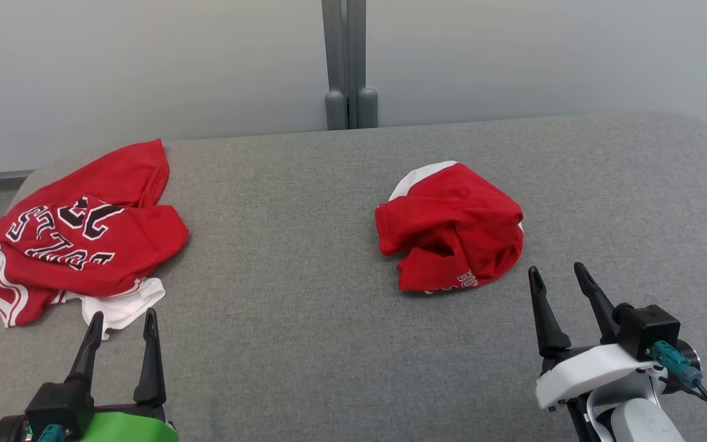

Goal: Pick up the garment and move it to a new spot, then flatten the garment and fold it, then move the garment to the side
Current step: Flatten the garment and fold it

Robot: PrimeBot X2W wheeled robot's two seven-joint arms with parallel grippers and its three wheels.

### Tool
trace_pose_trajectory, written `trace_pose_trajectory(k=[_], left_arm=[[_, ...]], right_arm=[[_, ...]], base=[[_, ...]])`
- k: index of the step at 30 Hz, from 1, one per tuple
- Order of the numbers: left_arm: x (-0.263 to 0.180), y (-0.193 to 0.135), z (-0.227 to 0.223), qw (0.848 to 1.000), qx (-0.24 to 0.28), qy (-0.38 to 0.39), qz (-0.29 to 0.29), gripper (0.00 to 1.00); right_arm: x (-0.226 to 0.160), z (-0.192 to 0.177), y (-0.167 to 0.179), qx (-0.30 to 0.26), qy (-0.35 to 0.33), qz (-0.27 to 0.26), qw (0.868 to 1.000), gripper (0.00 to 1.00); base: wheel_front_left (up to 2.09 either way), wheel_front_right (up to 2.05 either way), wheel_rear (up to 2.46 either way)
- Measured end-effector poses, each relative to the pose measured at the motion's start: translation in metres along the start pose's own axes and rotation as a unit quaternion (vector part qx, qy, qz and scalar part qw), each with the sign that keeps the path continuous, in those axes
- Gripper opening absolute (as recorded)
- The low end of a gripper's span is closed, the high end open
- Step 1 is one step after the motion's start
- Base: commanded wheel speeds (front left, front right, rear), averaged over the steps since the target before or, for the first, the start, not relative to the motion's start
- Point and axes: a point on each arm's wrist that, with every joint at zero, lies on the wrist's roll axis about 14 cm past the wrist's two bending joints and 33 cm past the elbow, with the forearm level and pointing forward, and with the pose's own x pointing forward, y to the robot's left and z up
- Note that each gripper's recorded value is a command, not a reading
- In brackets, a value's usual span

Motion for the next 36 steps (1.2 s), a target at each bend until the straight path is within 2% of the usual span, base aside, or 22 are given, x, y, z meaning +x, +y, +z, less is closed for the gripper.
trace_pose_trajectory(k=[18, 31, 36], left_arm=[[-0.003, -0.001, 0.0, 1.0, -0.004, 0.0, 0.001, 1.0], [0.004, -0.005, -0.011, 1.0, -0.009, 0.016, -0.001, 1.0], [0.02, -0.009, -0.012, 1.0, -0.01, 0.015, -0.006, 1.0]], right_arm=[[0.006, 0.005, 0.001, -0.001, -0.009, 0.003, 1.0, 1.0], [0.075, 0.041, 0.005, -0.07, -0.048, 0.047, 0.995, 1.0], [0.111, 0.046, -0.019, -0.097, -0.043, 0.034, 0.994, 1.0]], base=[[0.0, 0.0, 0.0], [0.0, 0.0, 0.0], [0.0, 0.0, 0.0]])
